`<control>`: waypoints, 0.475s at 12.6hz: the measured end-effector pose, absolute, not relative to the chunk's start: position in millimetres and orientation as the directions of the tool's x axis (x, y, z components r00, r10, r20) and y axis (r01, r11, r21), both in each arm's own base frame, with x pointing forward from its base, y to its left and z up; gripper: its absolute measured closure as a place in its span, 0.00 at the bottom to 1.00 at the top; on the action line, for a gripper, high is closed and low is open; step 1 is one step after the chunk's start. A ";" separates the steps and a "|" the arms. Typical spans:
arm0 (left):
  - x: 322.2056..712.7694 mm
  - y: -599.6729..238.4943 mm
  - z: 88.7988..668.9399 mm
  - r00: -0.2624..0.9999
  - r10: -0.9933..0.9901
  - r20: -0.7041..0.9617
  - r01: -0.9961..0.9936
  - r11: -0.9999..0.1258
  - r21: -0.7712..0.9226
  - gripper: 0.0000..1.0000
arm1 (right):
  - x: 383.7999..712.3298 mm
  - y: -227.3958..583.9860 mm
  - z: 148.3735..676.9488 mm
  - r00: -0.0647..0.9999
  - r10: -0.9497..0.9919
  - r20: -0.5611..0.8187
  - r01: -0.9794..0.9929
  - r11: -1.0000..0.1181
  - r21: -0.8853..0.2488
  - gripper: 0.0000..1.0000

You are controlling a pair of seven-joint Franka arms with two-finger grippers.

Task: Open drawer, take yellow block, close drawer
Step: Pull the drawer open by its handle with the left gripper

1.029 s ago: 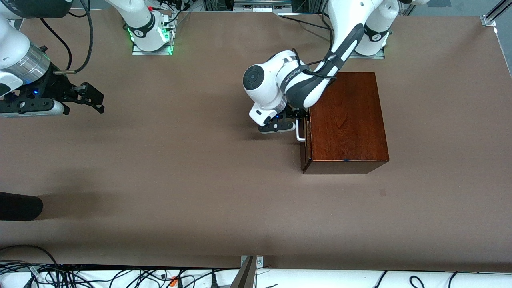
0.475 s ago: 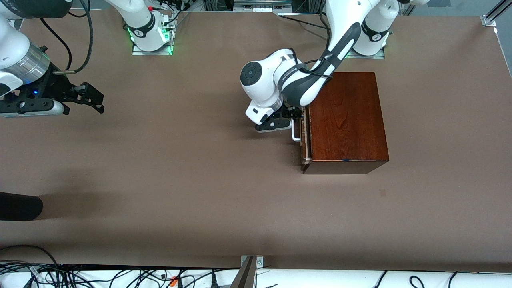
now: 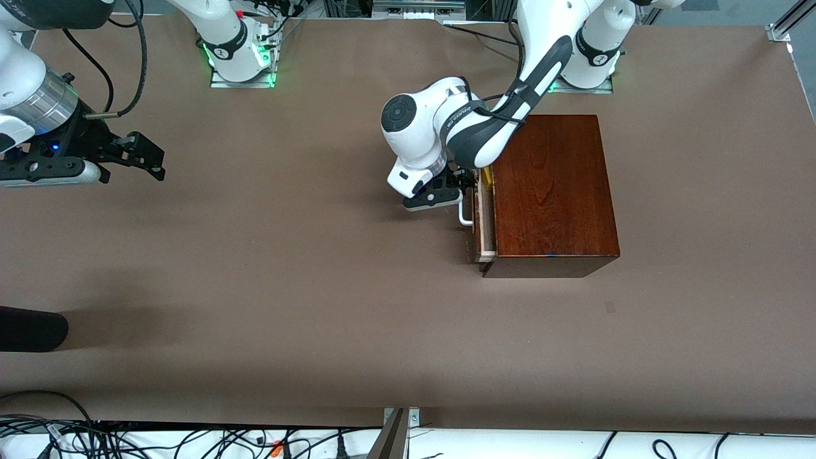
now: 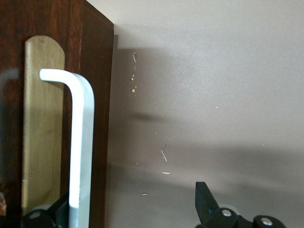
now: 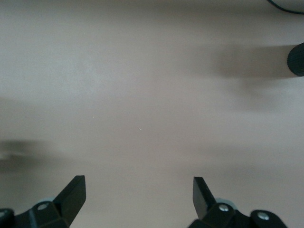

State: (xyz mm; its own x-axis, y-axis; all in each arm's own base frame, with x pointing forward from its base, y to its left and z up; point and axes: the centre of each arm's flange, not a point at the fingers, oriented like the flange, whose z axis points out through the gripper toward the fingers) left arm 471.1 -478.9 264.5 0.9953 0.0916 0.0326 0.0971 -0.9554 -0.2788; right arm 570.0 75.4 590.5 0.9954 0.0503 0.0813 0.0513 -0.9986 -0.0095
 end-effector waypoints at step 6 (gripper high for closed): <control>472.6 -493.9 272.0 0.993 0.114 0.023 0.116 -0.970 -0.211 0.00 | 570.3 72.9 590.4 0.996 0.046 0.081 0.047 -0.999 -0.009 0.00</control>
